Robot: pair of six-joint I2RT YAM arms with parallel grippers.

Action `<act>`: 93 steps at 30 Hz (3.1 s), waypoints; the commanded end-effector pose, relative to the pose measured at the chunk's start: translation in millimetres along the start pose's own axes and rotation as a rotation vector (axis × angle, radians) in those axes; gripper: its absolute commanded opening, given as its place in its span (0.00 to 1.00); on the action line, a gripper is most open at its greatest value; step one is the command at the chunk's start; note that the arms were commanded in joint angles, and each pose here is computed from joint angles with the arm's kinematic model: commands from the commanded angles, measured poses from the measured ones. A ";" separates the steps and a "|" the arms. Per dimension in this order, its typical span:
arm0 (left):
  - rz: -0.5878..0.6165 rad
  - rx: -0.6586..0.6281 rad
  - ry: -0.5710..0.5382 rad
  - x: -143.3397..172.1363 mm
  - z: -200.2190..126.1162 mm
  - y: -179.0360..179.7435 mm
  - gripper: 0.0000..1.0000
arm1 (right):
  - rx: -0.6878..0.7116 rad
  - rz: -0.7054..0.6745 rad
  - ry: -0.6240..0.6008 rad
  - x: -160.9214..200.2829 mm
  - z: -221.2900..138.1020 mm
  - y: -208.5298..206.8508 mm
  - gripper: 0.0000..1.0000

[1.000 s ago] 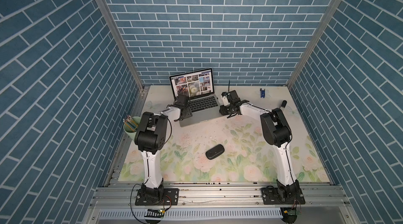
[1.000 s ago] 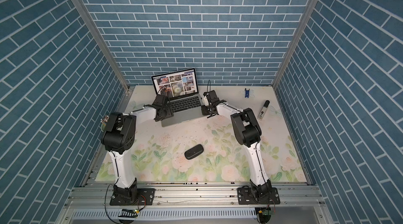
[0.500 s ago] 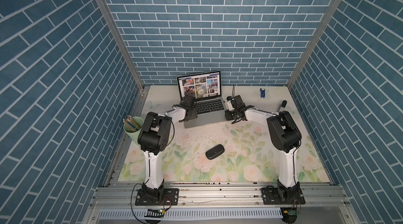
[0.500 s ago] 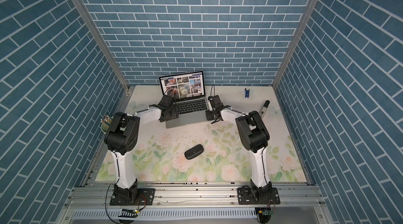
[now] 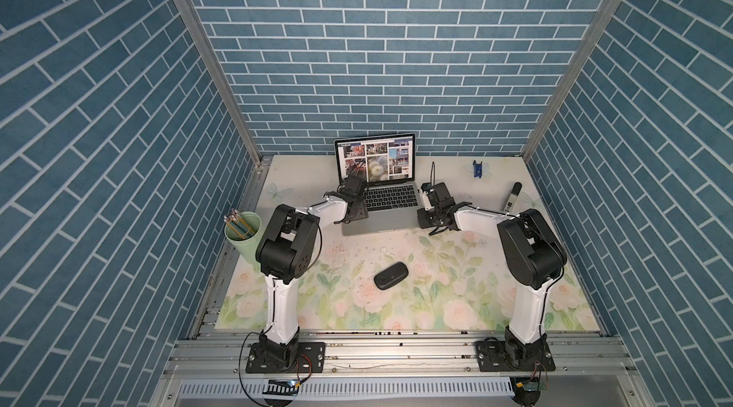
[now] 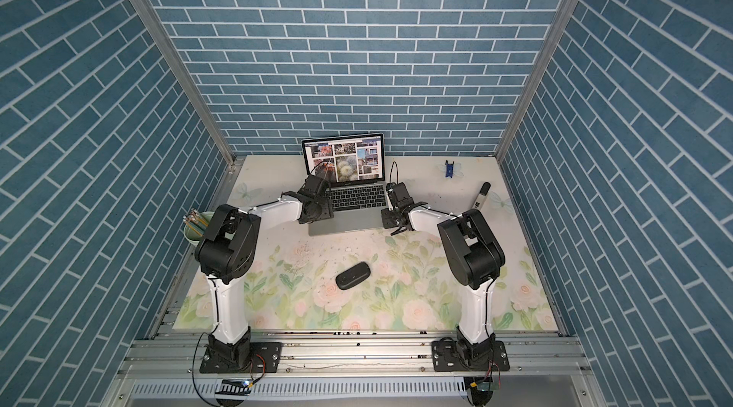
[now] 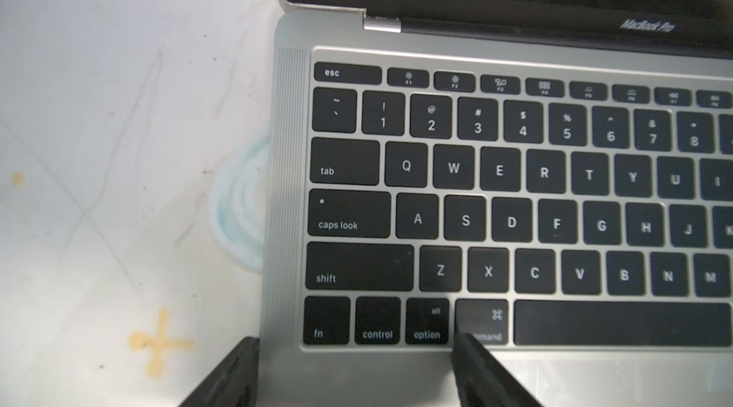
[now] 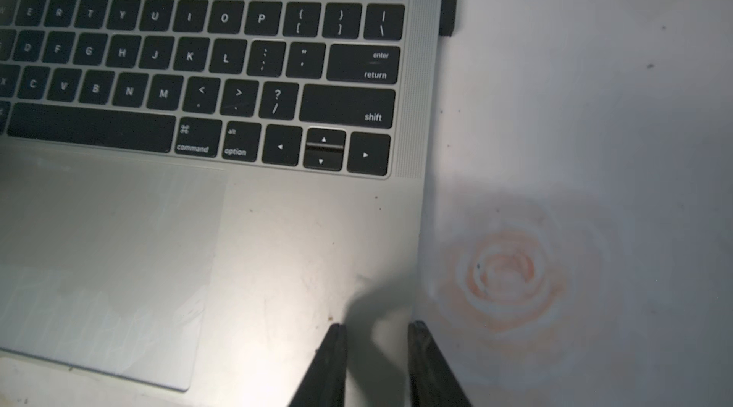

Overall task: Remove the wireless mouse receiver from the laptop
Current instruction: Move the laptop to the center of the board.

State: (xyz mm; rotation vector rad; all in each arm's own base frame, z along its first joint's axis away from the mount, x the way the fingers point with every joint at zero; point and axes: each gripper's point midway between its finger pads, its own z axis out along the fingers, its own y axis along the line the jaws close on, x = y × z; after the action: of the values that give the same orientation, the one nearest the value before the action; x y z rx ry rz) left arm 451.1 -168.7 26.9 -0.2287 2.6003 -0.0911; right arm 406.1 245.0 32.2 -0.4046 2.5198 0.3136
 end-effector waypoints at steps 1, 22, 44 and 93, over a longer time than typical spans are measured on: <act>0.142 0.392 0.214 80.2 -22.0 -124.2 0.78 | -0.304 -0.032 0.269 89.9 -10.8 85.7 0.29; 0.199 0.445 0.230 103.1 -41.7 -166.7 0.79 | -0.275 0.004 0.274 130.2 -32.8 70.7 0.29; 0.213 0.445 0.199 103.3 -59.9 -174.3 0.79 | -0.209 0.018 0.289 140.2 -29.1 57.8 0.43; -0.141 -0.030 0.015 -60.4 21.5 65.5 0.81 | -0.121 0.140 -0.012 -46.7 -56.4 -36.4 0.61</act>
State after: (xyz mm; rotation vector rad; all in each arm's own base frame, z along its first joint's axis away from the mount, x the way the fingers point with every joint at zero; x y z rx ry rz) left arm 508.2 -106.6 30.3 -0.3921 2.6147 -0.1546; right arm 412.2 207.4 103.5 -0.2894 2.5336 0.5146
